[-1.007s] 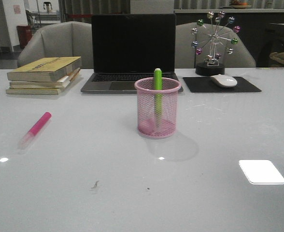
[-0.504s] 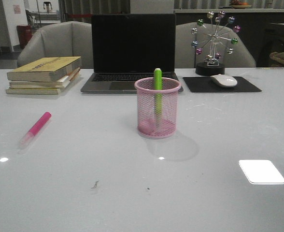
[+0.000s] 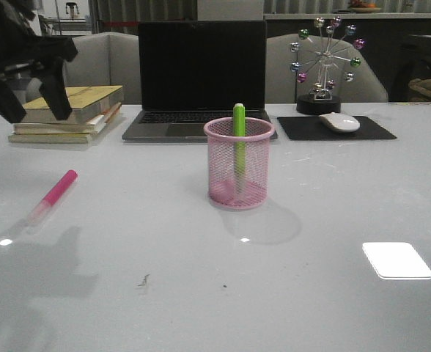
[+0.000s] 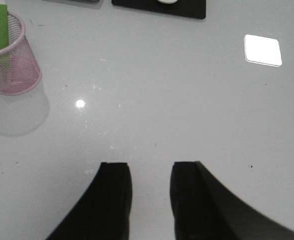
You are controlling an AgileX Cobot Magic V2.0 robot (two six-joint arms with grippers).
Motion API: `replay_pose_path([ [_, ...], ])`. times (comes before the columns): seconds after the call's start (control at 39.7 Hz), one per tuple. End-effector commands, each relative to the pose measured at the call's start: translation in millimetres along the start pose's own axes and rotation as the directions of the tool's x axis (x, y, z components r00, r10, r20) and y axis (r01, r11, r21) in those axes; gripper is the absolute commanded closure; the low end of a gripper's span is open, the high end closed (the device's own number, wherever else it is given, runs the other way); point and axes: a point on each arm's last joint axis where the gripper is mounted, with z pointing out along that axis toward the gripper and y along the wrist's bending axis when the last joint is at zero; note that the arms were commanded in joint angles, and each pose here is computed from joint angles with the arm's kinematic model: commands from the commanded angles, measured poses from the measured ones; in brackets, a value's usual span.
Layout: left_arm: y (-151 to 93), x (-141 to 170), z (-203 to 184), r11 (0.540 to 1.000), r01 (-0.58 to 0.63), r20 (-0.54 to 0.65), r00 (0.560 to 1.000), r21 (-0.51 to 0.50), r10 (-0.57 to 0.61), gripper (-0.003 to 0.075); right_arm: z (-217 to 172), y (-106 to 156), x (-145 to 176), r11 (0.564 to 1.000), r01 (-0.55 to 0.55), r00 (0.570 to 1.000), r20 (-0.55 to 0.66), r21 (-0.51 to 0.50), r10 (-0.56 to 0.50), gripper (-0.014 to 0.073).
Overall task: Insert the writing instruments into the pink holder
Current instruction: 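Lower the left gripper onto the pink highlighter and close on it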
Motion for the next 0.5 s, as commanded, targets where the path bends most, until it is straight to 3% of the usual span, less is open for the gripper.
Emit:
replay_pose_path([
  [0.0, -5.7, -15.7, -12.5, 1.0, -0.007, 0.123, 0.992, 0.012, 0.005, 0.0231, -7.6, -1.6, -11.5, 1.0, 0.009, 0.997, 0.075, 0.011, -0.01, 0.0263],
  [0.48, 2.8, -34.1, 43.3, 1.0, 0.004, 0.129, 0.992, 0.001, -0.004, 0.0231, -7.4, -1.6, -7.8, 1.0, 0.009, 0.999, 0.035, 0.011, -0.009, 0.0263],
])
